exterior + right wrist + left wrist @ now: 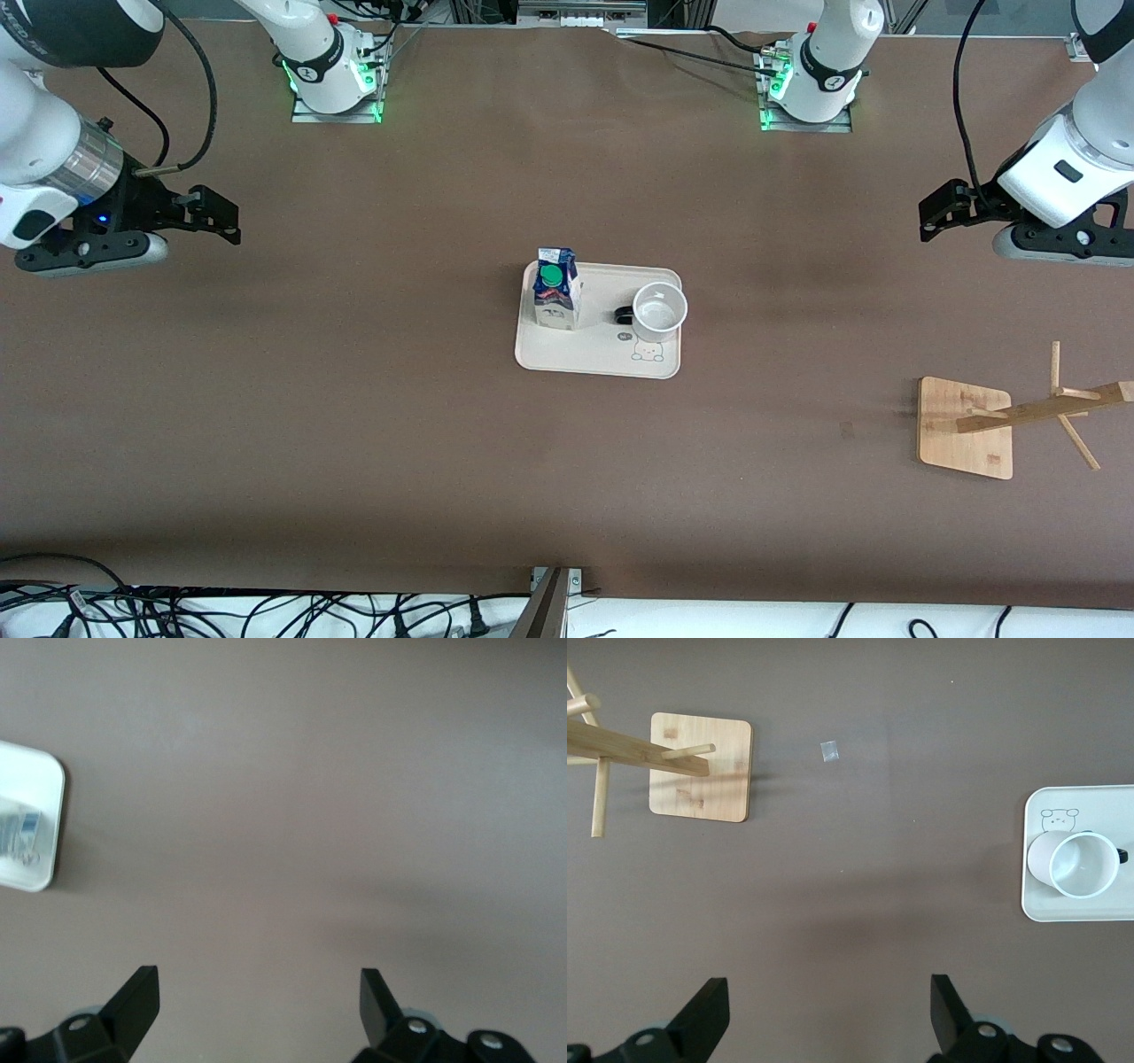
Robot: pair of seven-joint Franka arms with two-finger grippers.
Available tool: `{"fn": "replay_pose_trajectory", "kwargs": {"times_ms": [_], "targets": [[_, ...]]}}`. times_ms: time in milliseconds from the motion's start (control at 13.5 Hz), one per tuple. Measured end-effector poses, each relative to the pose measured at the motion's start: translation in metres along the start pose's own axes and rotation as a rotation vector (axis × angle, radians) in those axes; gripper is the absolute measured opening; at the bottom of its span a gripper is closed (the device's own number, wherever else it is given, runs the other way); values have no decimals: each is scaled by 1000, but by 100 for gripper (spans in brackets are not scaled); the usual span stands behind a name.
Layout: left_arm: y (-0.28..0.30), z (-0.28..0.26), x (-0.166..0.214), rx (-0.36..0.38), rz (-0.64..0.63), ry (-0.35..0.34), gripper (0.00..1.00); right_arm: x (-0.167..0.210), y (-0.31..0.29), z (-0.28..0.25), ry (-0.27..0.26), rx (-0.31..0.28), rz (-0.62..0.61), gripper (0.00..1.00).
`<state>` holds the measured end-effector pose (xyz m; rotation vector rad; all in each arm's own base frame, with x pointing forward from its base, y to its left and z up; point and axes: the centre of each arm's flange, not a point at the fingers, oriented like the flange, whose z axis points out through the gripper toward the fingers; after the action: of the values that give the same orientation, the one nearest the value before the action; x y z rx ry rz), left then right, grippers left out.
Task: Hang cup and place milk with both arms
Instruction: 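Move the right gripper toward the milk carton on the tray, then lower the right gripper and grasp the blue milk carton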
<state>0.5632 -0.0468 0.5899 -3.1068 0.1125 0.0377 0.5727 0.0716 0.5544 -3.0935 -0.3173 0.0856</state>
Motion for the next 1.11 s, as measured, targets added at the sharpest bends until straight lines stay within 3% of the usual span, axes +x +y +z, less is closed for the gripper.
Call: {"fn": "replay_pose_trajectory", "kwargs": {"times_ms": [222,593,1111], "targets": [[1,1,2,0,1,-1,100,10,-26,22,-35,83,-37,100],[2,2,3,0,3,-2,100,26,-145,66,-74,75,66,100],[6,1,4,0,10,0,100,38,-301,128,-4,90,242,100]]}}
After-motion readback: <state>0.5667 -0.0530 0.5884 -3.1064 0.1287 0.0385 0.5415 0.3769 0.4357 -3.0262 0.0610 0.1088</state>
